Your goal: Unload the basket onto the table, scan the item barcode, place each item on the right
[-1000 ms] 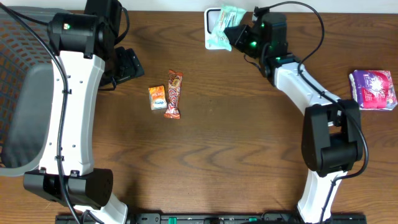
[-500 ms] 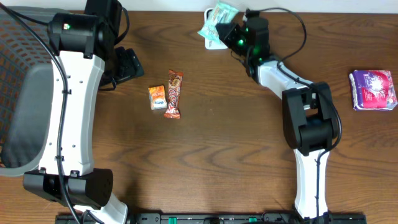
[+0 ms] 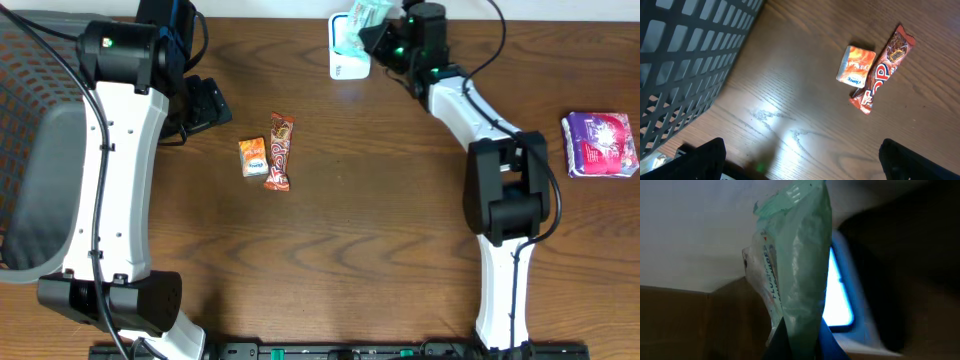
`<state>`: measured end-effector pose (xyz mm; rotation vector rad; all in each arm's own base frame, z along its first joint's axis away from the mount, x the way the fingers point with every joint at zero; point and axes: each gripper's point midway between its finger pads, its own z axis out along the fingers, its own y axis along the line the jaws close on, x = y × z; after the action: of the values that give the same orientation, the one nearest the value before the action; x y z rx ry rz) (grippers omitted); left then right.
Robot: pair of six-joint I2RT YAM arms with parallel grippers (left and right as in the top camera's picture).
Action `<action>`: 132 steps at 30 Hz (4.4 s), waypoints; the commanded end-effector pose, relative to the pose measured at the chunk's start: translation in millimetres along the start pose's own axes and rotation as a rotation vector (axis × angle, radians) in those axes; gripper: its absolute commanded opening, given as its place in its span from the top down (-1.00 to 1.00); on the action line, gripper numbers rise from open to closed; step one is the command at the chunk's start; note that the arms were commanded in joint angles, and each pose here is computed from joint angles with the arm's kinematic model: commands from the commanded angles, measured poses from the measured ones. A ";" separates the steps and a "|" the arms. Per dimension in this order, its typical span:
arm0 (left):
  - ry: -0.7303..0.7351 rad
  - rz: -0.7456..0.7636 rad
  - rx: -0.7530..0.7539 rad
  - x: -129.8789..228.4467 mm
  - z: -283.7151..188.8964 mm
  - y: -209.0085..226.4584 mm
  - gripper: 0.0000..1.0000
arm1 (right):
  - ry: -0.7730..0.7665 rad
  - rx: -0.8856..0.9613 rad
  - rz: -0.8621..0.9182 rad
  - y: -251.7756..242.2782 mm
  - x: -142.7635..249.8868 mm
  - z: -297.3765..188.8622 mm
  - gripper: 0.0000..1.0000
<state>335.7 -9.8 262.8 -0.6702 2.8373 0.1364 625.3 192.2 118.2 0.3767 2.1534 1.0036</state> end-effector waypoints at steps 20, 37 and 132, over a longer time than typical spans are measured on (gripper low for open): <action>0.037 0.006 -0.030 9.8 -1.6 7.8 -0.96 | 0.111 1.032 0.140 -292.1 -73.4 -328.0 -0.01; 0.037 0.006 -0.030 9.8 -1.6 7.8 -0.96 | 0.318 0.612 -0.024 -204.1 -27.2 -225.2 -0.71; 0.037 0.006 -0.030 9.8 -1.6 7.8 -0.96 | 0.204 0.787 -0.487 -30.8 249.2 -67.5 -0.22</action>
<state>335.7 -9.8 262.8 -0.6707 2.8372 0.1363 401.9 282.9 26.6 0.0886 2.5996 0.0485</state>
